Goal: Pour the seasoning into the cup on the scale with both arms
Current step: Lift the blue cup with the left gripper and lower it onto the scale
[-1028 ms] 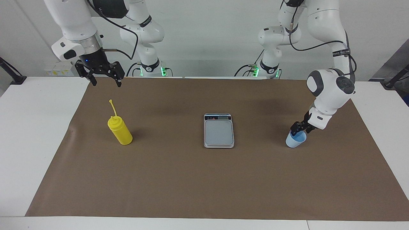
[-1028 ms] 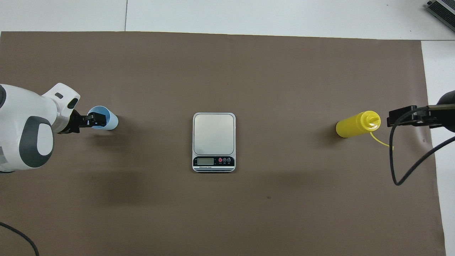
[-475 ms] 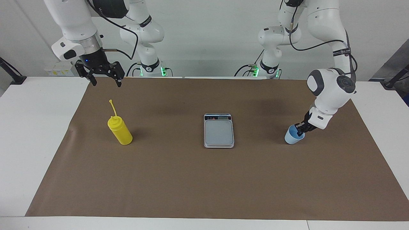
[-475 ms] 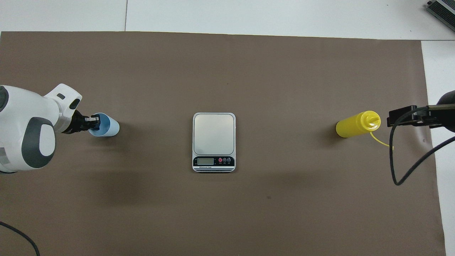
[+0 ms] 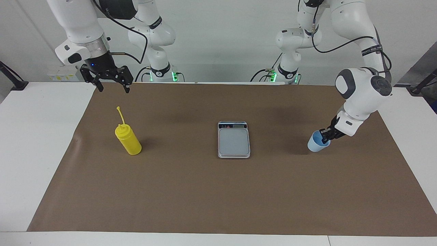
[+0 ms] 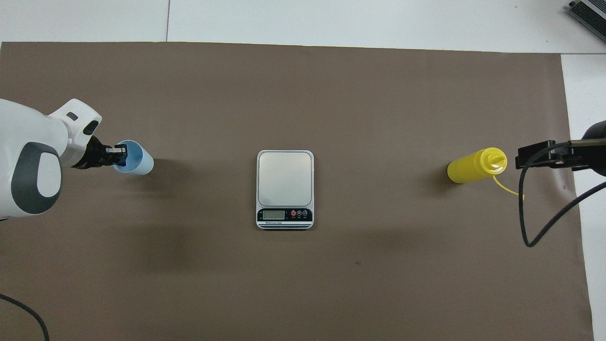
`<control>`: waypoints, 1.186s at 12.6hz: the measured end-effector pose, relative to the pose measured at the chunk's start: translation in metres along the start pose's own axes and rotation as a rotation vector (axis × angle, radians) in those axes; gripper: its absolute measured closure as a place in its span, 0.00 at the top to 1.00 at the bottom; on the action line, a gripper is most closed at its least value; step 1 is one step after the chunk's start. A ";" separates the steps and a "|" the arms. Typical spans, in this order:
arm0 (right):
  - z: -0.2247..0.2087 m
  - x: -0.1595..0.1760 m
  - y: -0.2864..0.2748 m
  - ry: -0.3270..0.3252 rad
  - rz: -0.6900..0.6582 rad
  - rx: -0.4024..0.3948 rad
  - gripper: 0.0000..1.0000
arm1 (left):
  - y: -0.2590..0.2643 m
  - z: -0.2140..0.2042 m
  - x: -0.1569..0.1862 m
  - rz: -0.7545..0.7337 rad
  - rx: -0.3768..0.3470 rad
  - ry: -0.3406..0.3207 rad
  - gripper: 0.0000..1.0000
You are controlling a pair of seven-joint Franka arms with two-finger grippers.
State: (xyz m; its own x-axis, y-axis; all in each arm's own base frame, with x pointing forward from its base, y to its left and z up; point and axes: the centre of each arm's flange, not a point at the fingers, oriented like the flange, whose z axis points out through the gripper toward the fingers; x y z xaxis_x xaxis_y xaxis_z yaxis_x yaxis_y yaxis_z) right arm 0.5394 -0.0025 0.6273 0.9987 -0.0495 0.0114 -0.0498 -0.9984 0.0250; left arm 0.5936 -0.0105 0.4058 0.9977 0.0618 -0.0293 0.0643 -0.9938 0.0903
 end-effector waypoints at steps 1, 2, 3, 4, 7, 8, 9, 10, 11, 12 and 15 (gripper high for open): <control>0.000 0.000 0.000 0.000 0.000 0.000 1.00 | 0.005 -0.015 0.000 0.012 -0.001 -0.013 0.03; 0.000 0.000 0.000 0.000 0.000 0.000 1.00 | 0.012 -0.031 0.000 0.025 -0.003 -0.022 0.03; 0.000 0.000 0.000 0.000 0.000 0.000 1.00 | 0.020 -0.044 -0.003 0.040 -0.004 -0.022 0.03; 0.000 0.000 0.000 0.000 0.000 0.000 1.00 | 0.031 -0.056 -0.006 0.059 -0.004 -0.018 0.03; 0.000 0.000 0.000 0.000 0.000 0.000 1.00 | 0.077 -0.072 -0.022 0.096 0.001 -0.010 0.03; 0.000 0.000 0.000 0.000 0.000 0.000 1.00 | 0.100 -0.072 -0.027 0.089 0.009 -0.007 0.03; 0.000 0.000 0.000 0.000 0.000 0.000 1.00 | 0.125 -0.071 -0.033 0.077 0.018 0.002 0.03; 0.000 0.000 0.000 0.000 0.000 0.000 1.00 | 0.152 -0.069 -0.039 0.068 0.020 0.018 0.03; 0.000 0.000 0.000 0.000 0.000 0.000 1.00 | 0.177 -0.068 -0.046 0.061 0.016 0.035 0.03; 0.000 0.000 0.000 0.000 0.000 0.000 1.00 | 0.201 -0.066 -0.052 0.046 0.006 0.060 0.03; 0.000 0.000 0.000 0.000 0.000 0.000 1.00 | 0.252 -0.049 -0.063 0.020 -0.020 0.096 0.03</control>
State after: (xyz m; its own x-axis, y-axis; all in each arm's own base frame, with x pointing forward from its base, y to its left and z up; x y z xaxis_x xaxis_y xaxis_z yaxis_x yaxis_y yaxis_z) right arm 0.5393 -0.0024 0.6272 0.9987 -0.0495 0.0112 -0.0498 -0.9984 0.0250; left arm 0.5484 -0.2605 0.4788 0.9963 0.0519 0.0683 0.0442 -0.9929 0.1102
